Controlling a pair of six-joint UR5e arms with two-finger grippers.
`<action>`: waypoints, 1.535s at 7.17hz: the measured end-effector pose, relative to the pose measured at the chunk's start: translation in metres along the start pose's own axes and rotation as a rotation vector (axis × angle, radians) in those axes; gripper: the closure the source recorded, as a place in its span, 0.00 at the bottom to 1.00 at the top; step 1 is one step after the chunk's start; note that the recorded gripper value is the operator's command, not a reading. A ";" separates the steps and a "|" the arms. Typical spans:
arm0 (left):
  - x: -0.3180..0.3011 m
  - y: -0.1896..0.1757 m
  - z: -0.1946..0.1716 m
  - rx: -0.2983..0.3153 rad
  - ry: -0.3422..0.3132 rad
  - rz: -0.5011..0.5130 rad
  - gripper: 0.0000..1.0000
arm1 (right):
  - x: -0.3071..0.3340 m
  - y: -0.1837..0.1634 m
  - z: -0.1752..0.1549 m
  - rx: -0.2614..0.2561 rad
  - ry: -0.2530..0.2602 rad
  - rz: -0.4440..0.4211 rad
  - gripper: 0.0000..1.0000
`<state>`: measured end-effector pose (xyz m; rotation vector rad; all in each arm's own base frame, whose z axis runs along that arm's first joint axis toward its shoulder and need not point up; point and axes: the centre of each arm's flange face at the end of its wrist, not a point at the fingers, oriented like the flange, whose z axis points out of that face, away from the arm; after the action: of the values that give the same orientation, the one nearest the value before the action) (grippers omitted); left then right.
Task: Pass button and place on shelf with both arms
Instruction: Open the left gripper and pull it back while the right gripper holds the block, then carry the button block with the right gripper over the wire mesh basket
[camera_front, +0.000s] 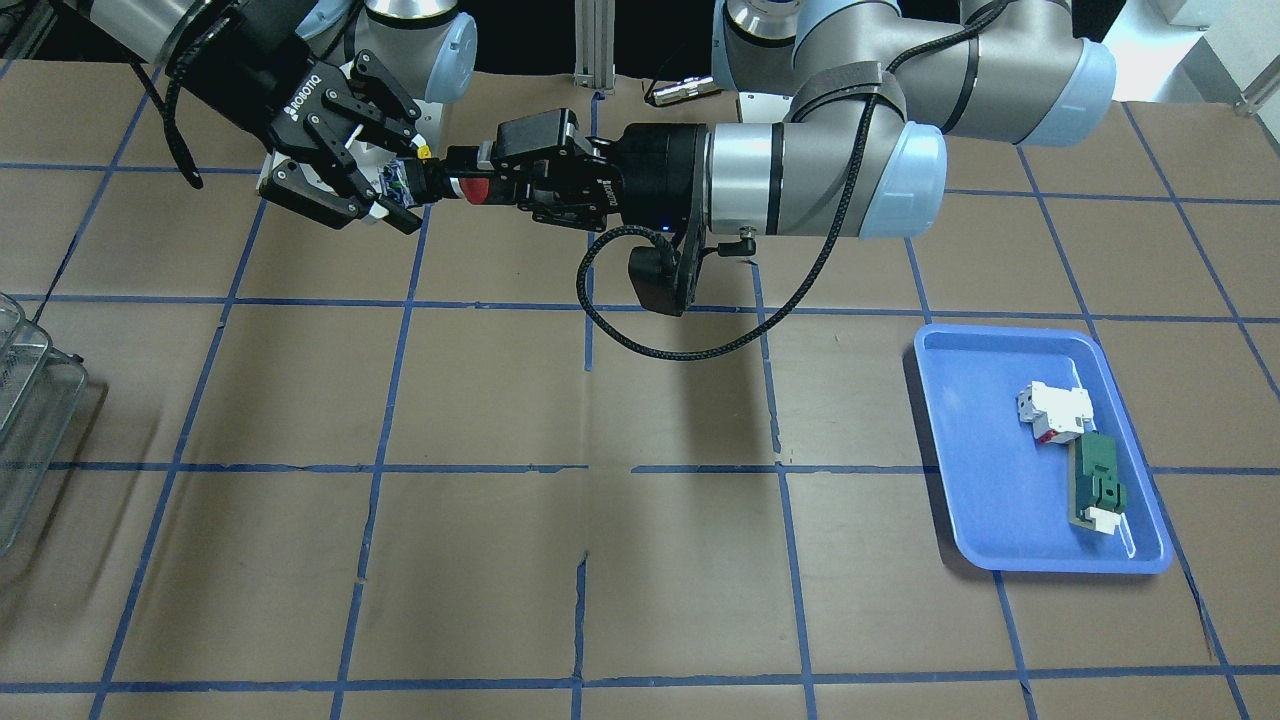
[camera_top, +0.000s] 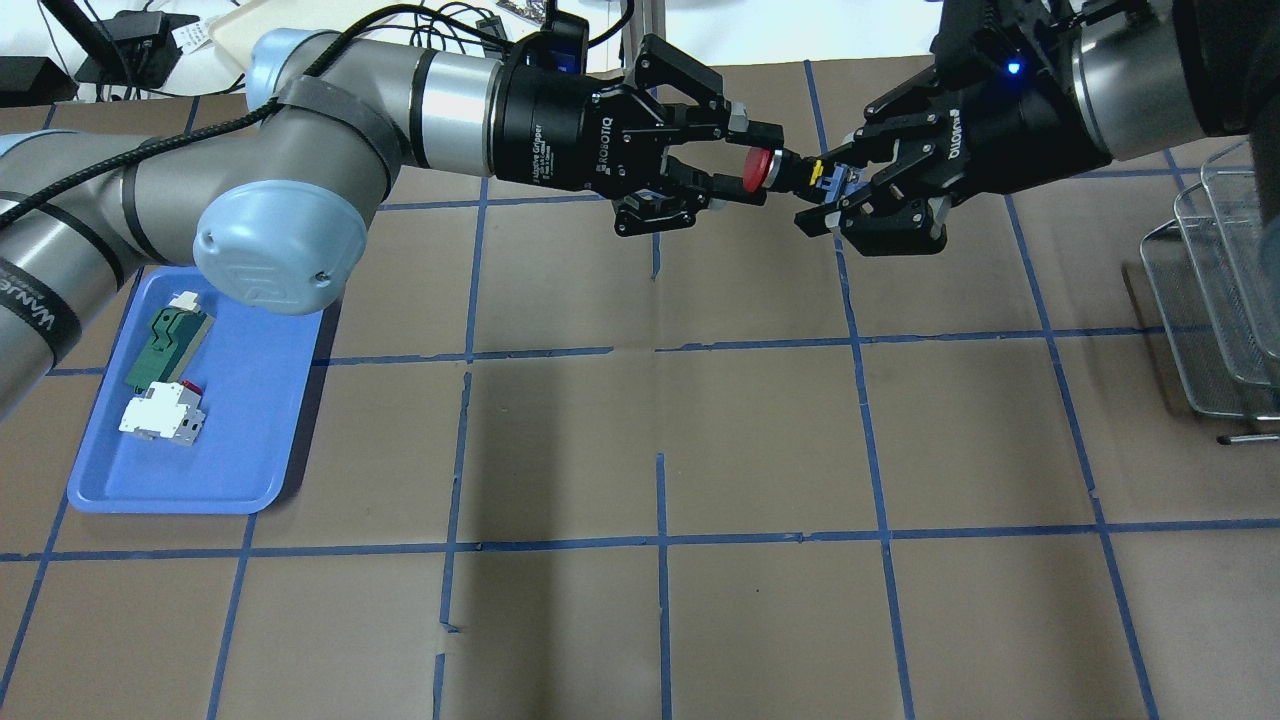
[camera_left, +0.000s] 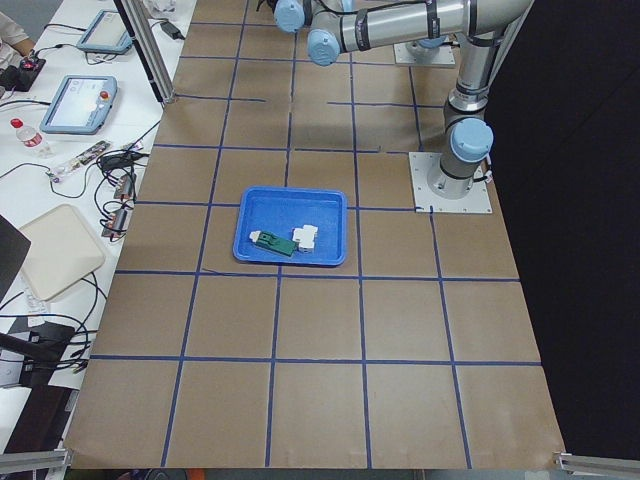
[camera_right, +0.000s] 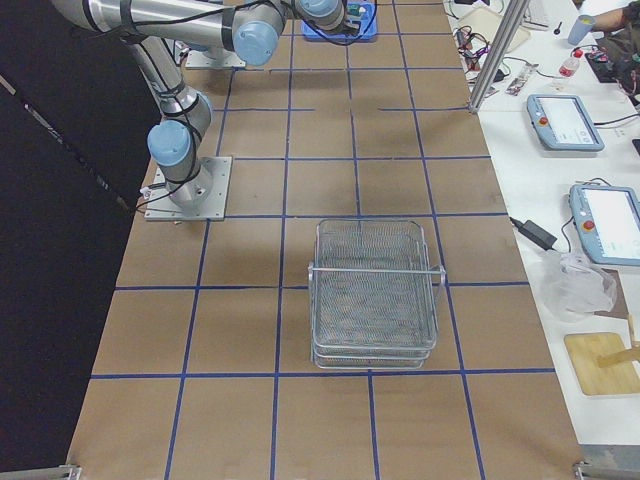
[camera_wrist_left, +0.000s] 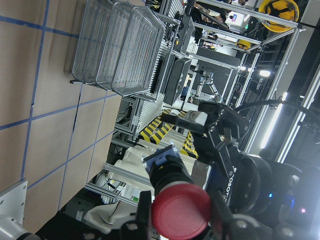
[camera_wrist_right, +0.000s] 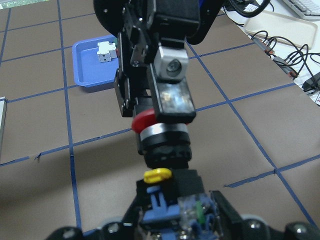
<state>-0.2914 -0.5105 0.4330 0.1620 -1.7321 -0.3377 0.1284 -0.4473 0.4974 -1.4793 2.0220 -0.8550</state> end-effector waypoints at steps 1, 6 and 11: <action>0.000 -0.001 0.000 0.000 0.000 -0.001 0.22 | -0.001 -0.001 -0.001 0.000 0.002 -0.002 0.95; 0.010 -0.004 -0.007 0.034 -0.008 -0.032 0.00 | 0.001 -0.003 -0.005 -0.010 0.013 -0.009 1.00; 0.001 -0.023 -0.060 0.348 -0.424 -0.020 0.00 | 0.021 0.019 -0.028 -0.072 0.090 0.023 1.00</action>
<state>-0.2350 -0.5402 0.4363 0.3815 -2.2040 -0.0822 0.0899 -0.4575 0.5021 -1.4767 2.1522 -0.8627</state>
